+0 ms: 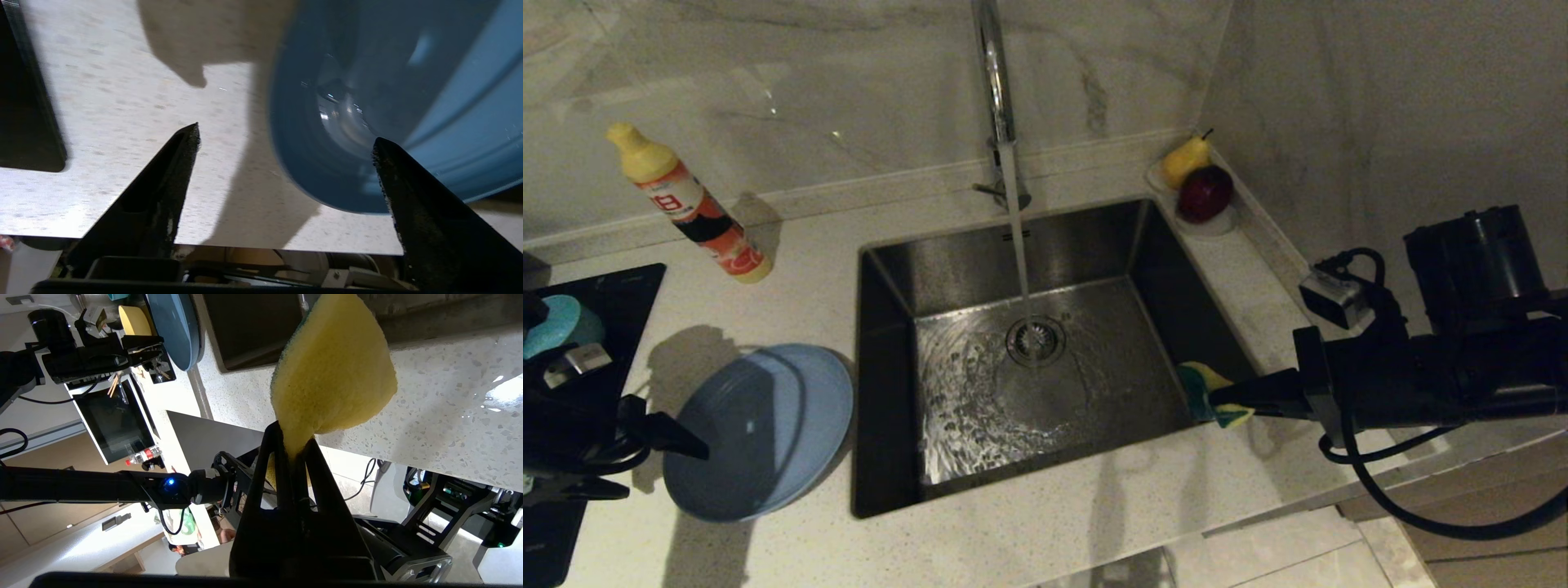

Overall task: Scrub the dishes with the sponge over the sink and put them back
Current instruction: Wash the plate

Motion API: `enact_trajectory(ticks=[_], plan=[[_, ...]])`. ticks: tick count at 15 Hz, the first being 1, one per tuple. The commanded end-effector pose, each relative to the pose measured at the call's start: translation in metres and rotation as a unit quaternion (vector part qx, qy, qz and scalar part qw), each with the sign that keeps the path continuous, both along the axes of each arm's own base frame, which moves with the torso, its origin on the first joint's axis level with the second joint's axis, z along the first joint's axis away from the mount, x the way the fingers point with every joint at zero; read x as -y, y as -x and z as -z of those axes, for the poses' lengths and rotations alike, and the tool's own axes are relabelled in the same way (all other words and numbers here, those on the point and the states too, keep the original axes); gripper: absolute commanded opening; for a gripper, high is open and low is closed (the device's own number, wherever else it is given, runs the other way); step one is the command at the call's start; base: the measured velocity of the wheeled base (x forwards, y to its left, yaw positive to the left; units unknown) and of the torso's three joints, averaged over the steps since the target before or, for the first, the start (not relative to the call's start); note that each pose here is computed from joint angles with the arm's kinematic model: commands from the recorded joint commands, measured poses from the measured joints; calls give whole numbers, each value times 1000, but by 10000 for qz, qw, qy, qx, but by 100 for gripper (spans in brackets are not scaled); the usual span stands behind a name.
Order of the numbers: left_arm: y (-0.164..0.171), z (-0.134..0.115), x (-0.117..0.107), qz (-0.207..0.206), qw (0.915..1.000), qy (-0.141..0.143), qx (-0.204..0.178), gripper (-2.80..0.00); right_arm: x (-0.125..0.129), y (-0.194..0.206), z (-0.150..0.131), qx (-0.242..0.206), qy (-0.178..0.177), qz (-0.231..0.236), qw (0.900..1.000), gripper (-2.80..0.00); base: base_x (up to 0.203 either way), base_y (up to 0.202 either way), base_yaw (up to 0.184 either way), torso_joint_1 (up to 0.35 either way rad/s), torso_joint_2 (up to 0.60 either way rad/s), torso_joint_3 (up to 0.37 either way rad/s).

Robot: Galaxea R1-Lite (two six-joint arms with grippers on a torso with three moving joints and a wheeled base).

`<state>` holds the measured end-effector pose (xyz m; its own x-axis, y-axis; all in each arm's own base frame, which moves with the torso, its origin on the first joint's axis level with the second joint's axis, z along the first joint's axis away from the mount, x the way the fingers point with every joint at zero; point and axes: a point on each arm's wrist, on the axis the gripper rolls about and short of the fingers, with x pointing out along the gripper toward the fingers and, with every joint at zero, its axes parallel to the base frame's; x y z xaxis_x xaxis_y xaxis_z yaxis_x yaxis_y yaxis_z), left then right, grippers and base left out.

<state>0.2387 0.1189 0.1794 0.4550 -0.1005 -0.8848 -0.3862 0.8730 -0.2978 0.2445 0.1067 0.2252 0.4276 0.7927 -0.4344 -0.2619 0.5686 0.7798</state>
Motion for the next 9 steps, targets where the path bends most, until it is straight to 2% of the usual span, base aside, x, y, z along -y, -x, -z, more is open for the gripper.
enact_trajectory(ticks=[1, 5, 9], plan=[[-2, 1, 5, 81, 10000, 39, -36, 0, 0, 0, 1, -43, -4, 5, 10000, -280, 0, 0, 0, 0, 0, 0], [-4, 4, 7, 130, 9999, 18, -40, 0, 1, -1, 2, -51, -2, 13, 10000, -280, 0, 0, 0, 0, 0, 0], [-11, 9, 14, 77, 9997, -226, -92, 0, 1, 0, 3, -61, 9, 0, 10000, -280, 0, 0, 0, 0, 0, 0]])
